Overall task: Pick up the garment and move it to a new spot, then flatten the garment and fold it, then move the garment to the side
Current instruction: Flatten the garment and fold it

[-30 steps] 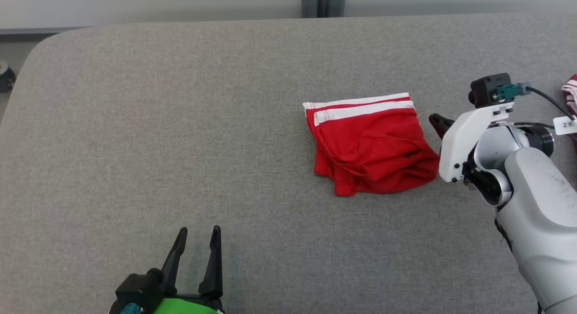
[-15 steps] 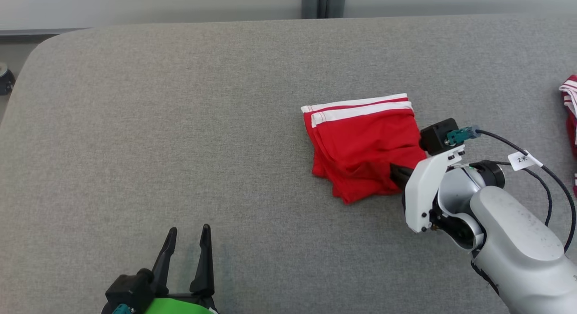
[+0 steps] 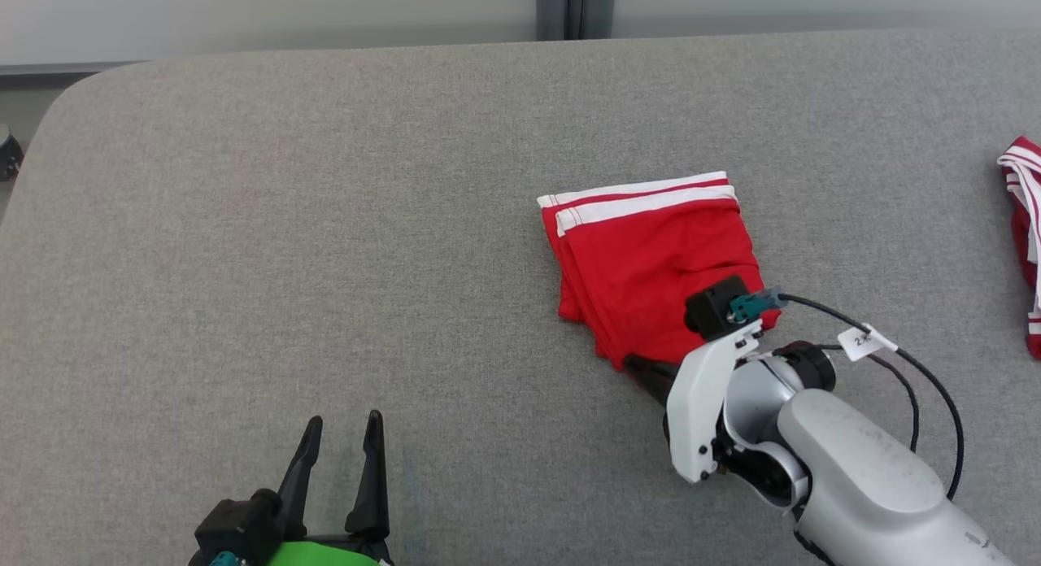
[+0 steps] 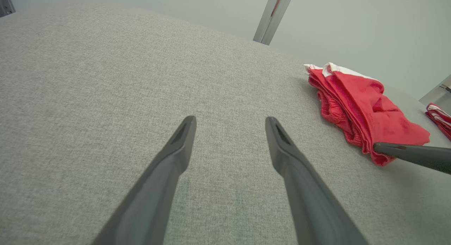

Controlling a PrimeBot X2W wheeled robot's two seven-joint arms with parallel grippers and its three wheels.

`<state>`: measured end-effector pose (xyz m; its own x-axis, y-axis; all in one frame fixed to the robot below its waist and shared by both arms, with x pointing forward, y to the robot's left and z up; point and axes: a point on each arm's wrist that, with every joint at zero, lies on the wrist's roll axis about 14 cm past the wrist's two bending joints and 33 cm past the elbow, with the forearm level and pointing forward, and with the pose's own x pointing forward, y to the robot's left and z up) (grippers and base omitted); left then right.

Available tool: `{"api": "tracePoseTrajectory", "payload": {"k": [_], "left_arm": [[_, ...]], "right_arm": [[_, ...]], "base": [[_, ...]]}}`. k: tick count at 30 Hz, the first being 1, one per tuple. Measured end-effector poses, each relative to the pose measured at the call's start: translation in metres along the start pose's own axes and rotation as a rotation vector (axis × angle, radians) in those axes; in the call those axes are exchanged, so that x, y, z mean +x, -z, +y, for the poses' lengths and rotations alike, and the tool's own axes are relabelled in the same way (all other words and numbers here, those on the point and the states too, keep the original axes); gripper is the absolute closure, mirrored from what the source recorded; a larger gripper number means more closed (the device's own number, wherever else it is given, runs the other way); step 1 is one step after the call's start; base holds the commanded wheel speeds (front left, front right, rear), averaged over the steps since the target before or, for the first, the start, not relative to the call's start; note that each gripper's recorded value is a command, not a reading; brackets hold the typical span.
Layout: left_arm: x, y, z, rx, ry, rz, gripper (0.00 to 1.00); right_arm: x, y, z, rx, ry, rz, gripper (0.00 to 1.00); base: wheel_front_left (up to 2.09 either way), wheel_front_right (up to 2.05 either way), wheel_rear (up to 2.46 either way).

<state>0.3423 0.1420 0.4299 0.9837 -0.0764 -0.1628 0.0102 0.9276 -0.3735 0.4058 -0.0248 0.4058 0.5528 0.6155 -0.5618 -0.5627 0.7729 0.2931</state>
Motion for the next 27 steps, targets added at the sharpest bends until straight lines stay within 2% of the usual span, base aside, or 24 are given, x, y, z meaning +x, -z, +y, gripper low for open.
{"api": "tracePoseTrajectory", "payload": {"k": [8,13,15,16,17,23,27], "left_arm": [[-0.018,-0.001,0.004,0.003,-0.025,-0.009,0.00],[-0.033,-0.007,0.008,0.009,-0.045,-0.039,0.00],[-0.036,-0.012,0.009,0.013,-0.048,-0.058,0.00],[-0.036,-0.016,0.009,0.020,-0.044,-0.069,0.00],[-0.036,-0.019,0.008,0.028,-0.040,-0.078,0.00],[-0.039,-0.027,0.007,0.067,-0.018,-0.106,0.00],[-0.045,-0.029,0.010,0.084,-0.019,-0.114,0.00]], "right_arm": [[-0.007,0.003,0.036,-0.014,-0.045,-0.088,1.00],[-0.035,-0.015,0.022,-0.011,0.031,-0.264,1.00],[-0.054,-0.027,0.007,-0.028,0.092,-0.362,0.65],[-0.065,-0.033,-0.002,-0.033,0.129,-0.416,0.08],[-0.075,-0.037,-0.011,-0.036,0.162,-0.453,0.00],[-0.138,-0.027,-0.060,-0.035,0.382,-0.621,0.00],[-0.168,-0.014,-0.073,-0.005,0.473,-0.696,0.00]], "base": [[0.00,0.00,0.00],[0.00,0.00,0.00],[0.00,0.00,0.00],[0.00,0.00,0.00],[0.00,0.00,0.00],[0.00,0.00,0.00],[0.00,0.00,0.00]]}}
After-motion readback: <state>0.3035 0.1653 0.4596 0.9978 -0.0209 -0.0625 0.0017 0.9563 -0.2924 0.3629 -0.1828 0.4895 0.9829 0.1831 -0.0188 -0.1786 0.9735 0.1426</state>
